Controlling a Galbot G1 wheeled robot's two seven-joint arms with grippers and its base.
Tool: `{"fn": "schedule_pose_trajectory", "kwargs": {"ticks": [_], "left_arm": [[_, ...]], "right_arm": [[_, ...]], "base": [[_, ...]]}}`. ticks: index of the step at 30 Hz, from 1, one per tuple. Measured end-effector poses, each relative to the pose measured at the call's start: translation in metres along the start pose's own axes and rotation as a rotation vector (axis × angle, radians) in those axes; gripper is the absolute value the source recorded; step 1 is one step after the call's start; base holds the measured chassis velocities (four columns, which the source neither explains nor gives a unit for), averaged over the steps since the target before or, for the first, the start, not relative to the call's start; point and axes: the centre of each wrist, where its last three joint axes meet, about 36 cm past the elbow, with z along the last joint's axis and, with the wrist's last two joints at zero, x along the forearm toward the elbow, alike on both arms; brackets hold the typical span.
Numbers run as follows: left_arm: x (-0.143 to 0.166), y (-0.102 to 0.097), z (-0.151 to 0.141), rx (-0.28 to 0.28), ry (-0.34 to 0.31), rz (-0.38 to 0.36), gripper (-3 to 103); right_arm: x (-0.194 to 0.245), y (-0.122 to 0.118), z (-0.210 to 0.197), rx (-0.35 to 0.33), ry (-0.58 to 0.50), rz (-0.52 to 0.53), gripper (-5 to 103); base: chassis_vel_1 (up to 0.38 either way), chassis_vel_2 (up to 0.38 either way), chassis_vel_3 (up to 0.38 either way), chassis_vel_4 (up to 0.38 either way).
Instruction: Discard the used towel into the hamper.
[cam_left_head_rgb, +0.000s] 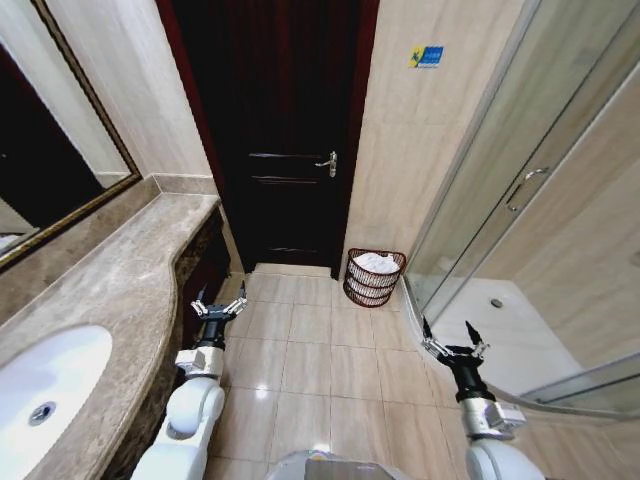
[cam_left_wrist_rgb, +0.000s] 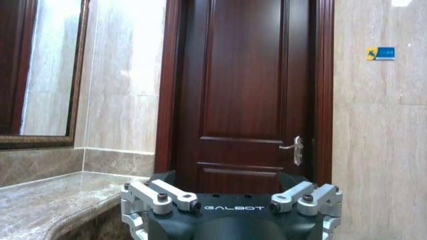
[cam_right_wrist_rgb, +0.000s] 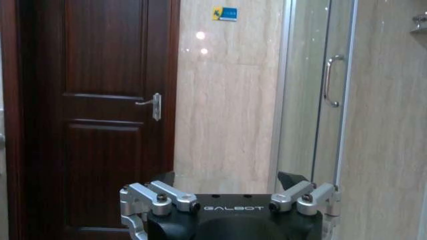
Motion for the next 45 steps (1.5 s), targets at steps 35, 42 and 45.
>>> {"fn": "schedule_pose_trajectory", "kwargs": {"ticks": [35, 42, 45], "left_arm": [[0.029, -0.008, -0.028, -0.033, 0.115, 0.007, 100], [0.027, -0.009, -0.031, -0.041, 0.107, 0.001, 100], [0.027, -0.009, -0.031, -0.041, 0.107, 0.001, 100]], "right_arm": [[0.007, 0.018, -0.052, -0.046, -0.003, 0.071, 100], [0.007, 0.021, -0.058, -0.039, -0.002, 0.067, 100], [0.007, 0.021, -0.058, -0.038, -0.002, 0.067, 100]], "base": [[0.0, 0.0, 0.0, 0.0], [0.0, 0.0, 0.0, 0.0], [0.0, 0.0, 0.0, 0.0]]}}
